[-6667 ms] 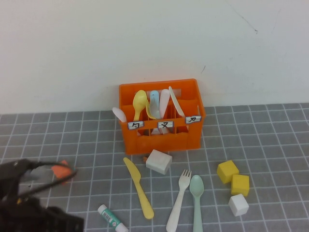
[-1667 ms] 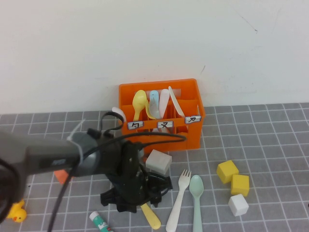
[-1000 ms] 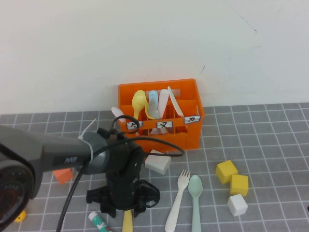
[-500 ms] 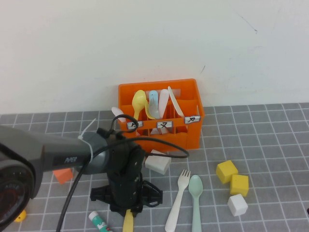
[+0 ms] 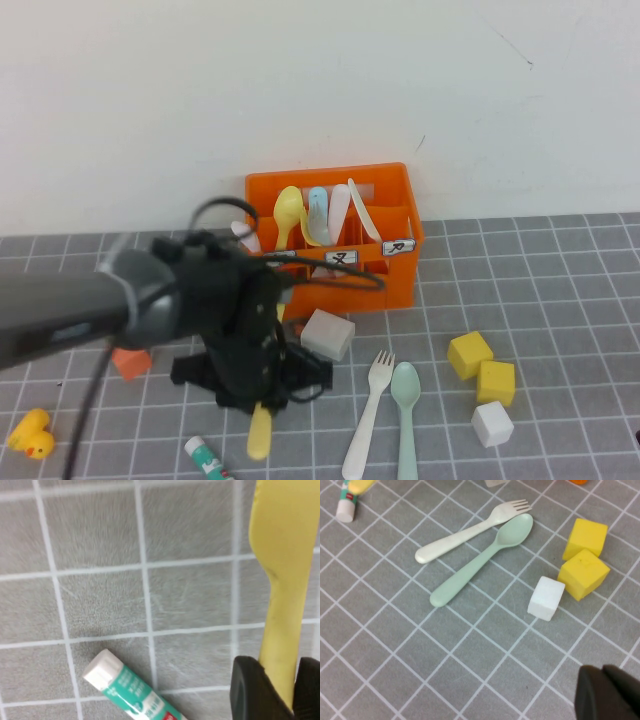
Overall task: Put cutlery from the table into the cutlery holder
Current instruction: Pick up the knife, then place the knife on the box
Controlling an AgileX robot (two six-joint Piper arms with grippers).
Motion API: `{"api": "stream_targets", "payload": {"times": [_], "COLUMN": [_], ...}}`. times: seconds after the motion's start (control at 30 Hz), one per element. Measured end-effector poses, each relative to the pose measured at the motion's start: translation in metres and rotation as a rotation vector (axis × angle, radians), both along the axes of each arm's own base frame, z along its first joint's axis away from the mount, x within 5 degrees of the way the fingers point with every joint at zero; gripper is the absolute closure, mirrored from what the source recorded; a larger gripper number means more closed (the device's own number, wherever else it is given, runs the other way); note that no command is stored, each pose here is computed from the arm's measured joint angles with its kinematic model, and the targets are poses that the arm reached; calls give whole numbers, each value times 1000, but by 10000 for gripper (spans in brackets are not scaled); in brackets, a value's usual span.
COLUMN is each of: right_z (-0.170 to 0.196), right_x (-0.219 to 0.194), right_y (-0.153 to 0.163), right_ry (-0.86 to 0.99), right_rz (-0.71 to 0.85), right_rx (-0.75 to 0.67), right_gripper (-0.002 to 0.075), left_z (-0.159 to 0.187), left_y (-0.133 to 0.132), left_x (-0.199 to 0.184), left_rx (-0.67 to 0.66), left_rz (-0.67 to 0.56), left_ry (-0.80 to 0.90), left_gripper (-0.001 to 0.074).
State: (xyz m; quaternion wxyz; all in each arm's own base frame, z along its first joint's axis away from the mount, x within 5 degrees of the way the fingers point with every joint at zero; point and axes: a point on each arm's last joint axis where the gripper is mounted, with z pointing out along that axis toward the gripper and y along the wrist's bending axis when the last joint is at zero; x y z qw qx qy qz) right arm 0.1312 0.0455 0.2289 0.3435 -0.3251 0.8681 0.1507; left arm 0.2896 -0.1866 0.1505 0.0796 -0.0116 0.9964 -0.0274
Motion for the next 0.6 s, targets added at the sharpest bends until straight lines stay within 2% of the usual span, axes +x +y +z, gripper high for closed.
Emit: {"api": "stream_targets", "payload": {"times": [0.4,0.6], "right_z": [0,0], "right_x": [0,0], "right_y": [0,0], "right_ry": [0,0], "right_rz": [-2,-2], "right_rx": [4,7], "right_gripper": [729,729], "left_z": [95,136], "left_y": [14,25], "left_x": [-21,-29], "left_rx": [-135,-168], "left_rz": [-18,-71], "left_ry": [-215,-400], "left_gripper": [591,591]}}
